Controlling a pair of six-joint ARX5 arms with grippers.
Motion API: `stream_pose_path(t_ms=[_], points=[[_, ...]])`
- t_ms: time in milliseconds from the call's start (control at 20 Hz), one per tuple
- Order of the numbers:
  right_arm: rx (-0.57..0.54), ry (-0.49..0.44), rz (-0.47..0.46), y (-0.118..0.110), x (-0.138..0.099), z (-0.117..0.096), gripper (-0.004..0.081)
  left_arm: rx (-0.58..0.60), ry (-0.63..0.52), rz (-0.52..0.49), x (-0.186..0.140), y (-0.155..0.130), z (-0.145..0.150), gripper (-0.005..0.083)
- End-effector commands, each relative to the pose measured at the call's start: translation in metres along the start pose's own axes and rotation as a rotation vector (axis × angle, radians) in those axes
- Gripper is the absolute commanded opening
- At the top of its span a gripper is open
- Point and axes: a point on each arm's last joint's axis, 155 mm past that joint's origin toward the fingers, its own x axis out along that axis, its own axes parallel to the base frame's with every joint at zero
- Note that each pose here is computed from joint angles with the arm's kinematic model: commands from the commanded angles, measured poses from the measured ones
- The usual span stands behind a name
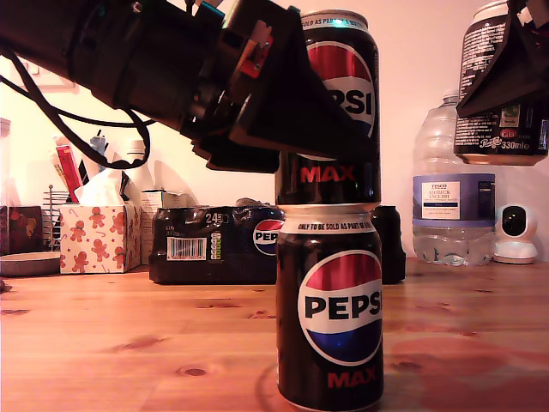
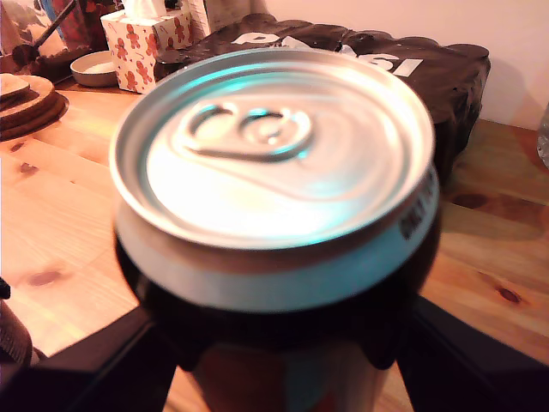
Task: Stack up the Pepsi cans on top of each other
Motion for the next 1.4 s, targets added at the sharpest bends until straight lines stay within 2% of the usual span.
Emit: stream_pose_path(t_ms=[0,500,900,1150,1250,1350], points=[[-0.009,-0.071,-0.003,-0.001,-0.005,0.02,0.0187,-0.005,0.008,-0.005,0.0,-0.002,-0.005,0.0768],[-0.009,-0.071,-0.003,-0.001,-0.005,0.02,0.0187,0.034,-0.101,-0.005,-0.008,-0.004,0.028,0.0767],[-0.008,-0.07,-0.004,-0.001,-0.005,0.02,0.0187,0.102,-0.268,0.014,-0.043,-0.01,0.091,0.0767],[-0.003,-0.056,-0.001,0.0,-0.005,0.016,0.0187,0.117,-0.307,0.032,-0.059,-0.009,0.117,0.0764],[0.03,-0.069,0.007,0.001,-0.005,0.019,0.0187,0.114,-0.308,0.053,-0.067,-0.005,0.125,0.0753],[0.072,-0.078,0.009,0.001,-0.005,0.023,0.0187,0.111,-0.308,0.066,-0.078,-0.003,0.133,0.0664]])
